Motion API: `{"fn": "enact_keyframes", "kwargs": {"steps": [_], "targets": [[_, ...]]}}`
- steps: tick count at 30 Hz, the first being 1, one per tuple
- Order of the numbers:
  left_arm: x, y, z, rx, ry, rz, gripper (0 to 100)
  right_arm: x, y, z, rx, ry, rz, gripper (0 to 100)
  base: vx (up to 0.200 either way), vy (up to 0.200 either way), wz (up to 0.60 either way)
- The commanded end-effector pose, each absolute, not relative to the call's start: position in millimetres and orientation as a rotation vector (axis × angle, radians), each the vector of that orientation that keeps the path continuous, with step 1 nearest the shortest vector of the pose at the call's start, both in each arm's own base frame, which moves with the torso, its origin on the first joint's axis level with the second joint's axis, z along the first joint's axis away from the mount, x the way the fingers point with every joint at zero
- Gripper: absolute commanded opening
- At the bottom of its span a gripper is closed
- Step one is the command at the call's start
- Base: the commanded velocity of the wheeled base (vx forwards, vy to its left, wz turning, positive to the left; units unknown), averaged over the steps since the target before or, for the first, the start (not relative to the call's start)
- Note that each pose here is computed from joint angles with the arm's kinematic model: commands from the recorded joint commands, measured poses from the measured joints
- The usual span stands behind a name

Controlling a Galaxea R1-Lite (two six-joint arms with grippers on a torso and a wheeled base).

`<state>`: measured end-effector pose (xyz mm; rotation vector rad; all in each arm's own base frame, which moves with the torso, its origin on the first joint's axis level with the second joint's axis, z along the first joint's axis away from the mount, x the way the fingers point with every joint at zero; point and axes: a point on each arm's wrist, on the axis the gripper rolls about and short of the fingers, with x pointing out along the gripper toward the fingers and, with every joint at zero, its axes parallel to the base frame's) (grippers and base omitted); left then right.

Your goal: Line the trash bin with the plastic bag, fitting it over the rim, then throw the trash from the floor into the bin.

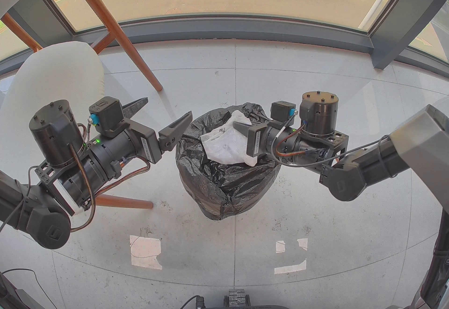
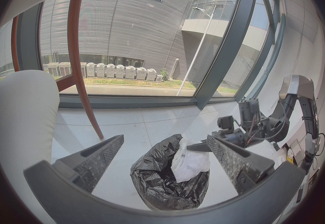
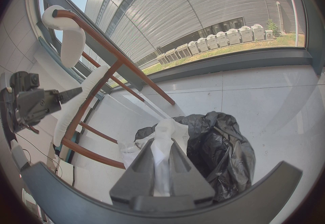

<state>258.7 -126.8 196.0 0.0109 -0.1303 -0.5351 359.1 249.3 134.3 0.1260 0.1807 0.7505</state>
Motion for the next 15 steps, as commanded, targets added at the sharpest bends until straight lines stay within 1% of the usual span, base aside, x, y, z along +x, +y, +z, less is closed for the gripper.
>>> {"fn": "enact_keyframes", "kwargs": {"steps": [1, 3, 4, 7, 8, 9, 10, 12, 13, 15], "targets": [[259, -126, 196, 0.011, -0.131, -0.533, 100, 366, 254, 110, 0.116, 0.228, 0.745, 0, 0.000, 0.000, 0.00], [258, -126, 196, 0.012, -0.132, -0.532, 100, 366, 253, 111, 0.117, 0.226, 0.742, 0, 0.000, 0.000, 0.00], [258, -126, 197, 0.012, -0.133, -0.532, 100, 367, 251, 111, 0.117, 0.226, 0.739, 100, 0.000, 0.000, 0.00], [256, -125, 199, 0.009, -0.140, -0.532, 100, 368, 248, 117, 0.121, 0.209, 0.733, 100, 0.000, 0.000, 0.00], [255, -125, 201, 0.008, -0.148, -0.532, 100, 366, 246, 127, 0.126, 0.187, 0.732, 100, 0.000, 0.000, 0.00], [251, -123, 205, 0.005, -0.162, -0.532, 100, 361, 235, 150, 0.138, 0.140, 0.714, 100, 0.000, 0.000, 0.00], [250, -122, 206, 0.004, -0.165, -0.532, 100, 361, 231, 155, 0.141, 0.128, 0.706, 100, 0.000, 0.000, 0.00], [245, -120, 210, 0.002, -0.180, -0.531, 100, 352, 213, 179, 0.153, 0.080, 0.670, 100, 0.000, 0.000, 0.00], [245, -120, 211, 0.001, -0.182, -0.531, 100, 351, 212, 181, 0.154, 0.077, 0.669, 100, 0.000, 0.000, 0.00], [236, -115, 217, -0.003, -0.204, -0.527, 100, 333, 183, 211, 0.165, 0.024, 0.621, 100, 0.000, 0.000, 0.00]]}}
